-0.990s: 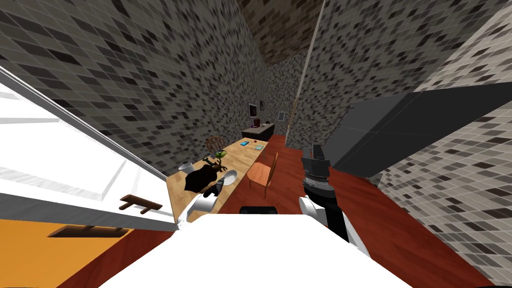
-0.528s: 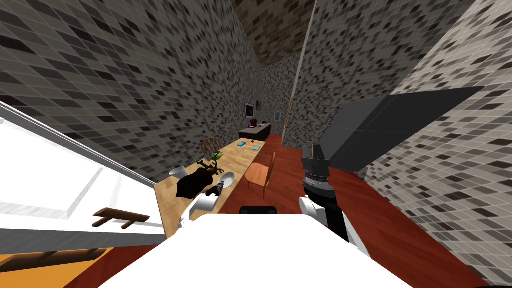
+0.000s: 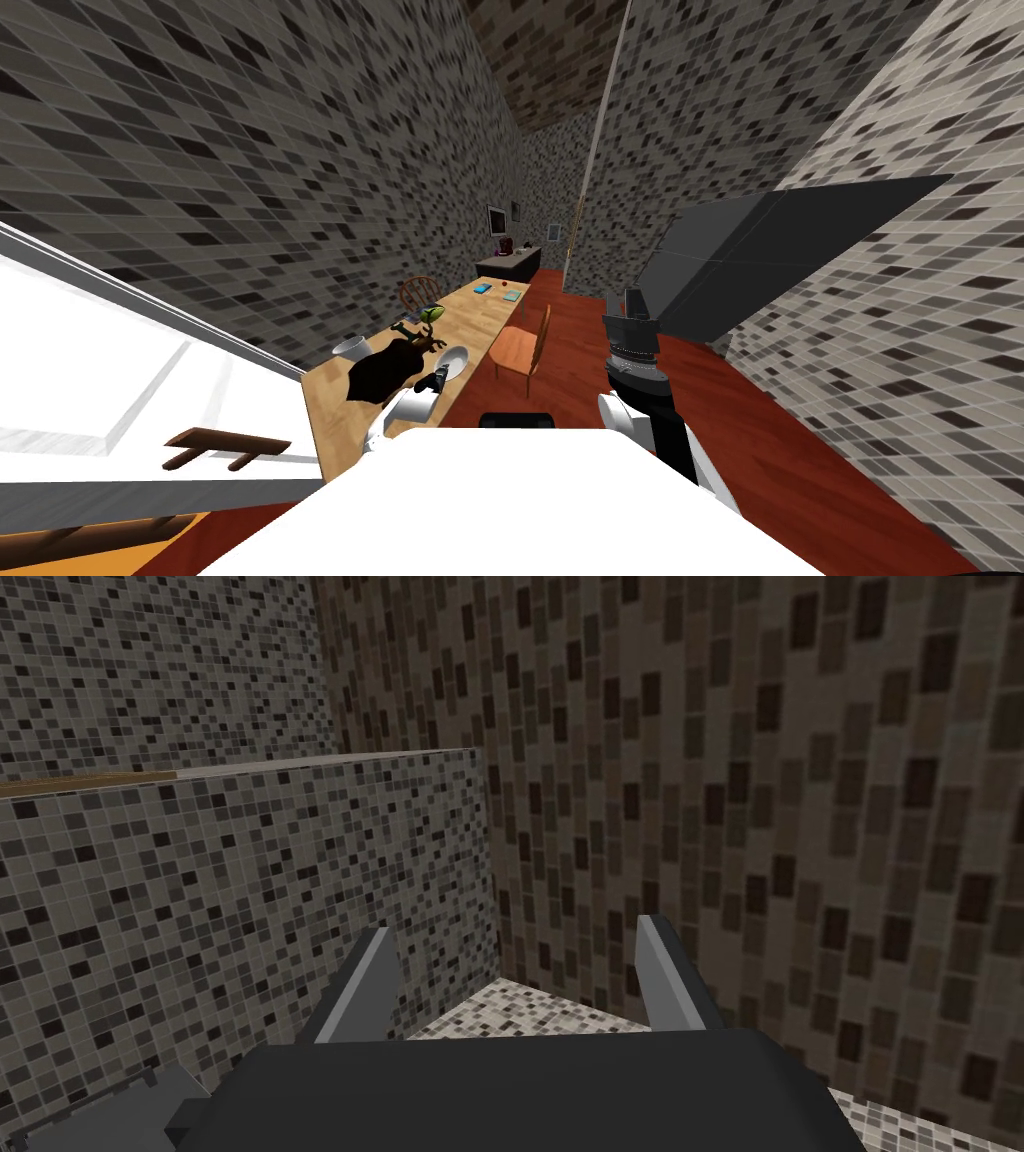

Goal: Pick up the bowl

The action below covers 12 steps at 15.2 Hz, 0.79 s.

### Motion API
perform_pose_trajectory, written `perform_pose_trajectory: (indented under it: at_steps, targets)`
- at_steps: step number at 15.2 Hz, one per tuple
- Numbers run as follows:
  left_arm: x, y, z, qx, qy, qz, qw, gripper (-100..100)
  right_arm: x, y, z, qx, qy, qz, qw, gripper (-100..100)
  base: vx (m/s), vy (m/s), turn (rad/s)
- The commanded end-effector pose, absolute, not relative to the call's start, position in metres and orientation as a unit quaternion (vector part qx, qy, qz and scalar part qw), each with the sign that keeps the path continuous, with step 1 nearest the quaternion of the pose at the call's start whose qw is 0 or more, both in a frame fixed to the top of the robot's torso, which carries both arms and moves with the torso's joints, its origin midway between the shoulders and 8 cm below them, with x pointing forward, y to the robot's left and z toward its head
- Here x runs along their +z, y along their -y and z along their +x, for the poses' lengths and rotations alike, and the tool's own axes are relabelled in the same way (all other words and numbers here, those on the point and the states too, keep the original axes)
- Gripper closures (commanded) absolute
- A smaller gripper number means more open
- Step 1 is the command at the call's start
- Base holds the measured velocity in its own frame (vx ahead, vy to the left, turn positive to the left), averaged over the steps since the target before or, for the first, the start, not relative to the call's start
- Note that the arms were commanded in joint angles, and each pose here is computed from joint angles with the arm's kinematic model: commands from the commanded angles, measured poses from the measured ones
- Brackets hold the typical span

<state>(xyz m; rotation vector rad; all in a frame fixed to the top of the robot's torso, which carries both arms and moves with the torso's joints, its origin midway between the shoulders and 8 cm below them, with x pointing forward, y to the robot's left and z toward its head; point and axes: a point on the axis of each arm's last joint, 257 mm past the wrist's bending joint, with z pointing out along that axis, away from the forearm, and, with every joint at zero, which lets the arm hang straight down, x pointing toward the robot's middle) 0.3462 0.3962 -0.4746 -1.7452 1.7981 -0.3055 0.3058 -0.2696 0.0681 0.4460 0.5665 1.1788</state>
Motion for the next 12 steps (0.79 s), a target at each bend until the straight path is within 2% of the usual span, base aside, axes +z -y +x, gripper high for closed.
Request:
perform_pose_trajectory:
  at_steps: [1,2,12]
  targets:
    - [-0.475,-0.396,0.346,-0.115,-0.679,-0.659,0.304,-100,0.068,0.27,0.306,0.544,-0.261,0.206,0.771,0,0.016,0.007,-0.004]
    - [-0.475,-0.396,0.347,-0.116,-0.679,-0.658,0.304,100,0.068,0.27,0.306,0.544,-0.261,0.206,0.771,0,0.006,0.003,-0.001]
    - [-0.462,-0.394,0.345,-0.116,-0.68,-0.657,0.304,100,0.068,0.27,0.306,0.544,-0.261,0.206,0.771,0,-0.015,-0.007,0.006]
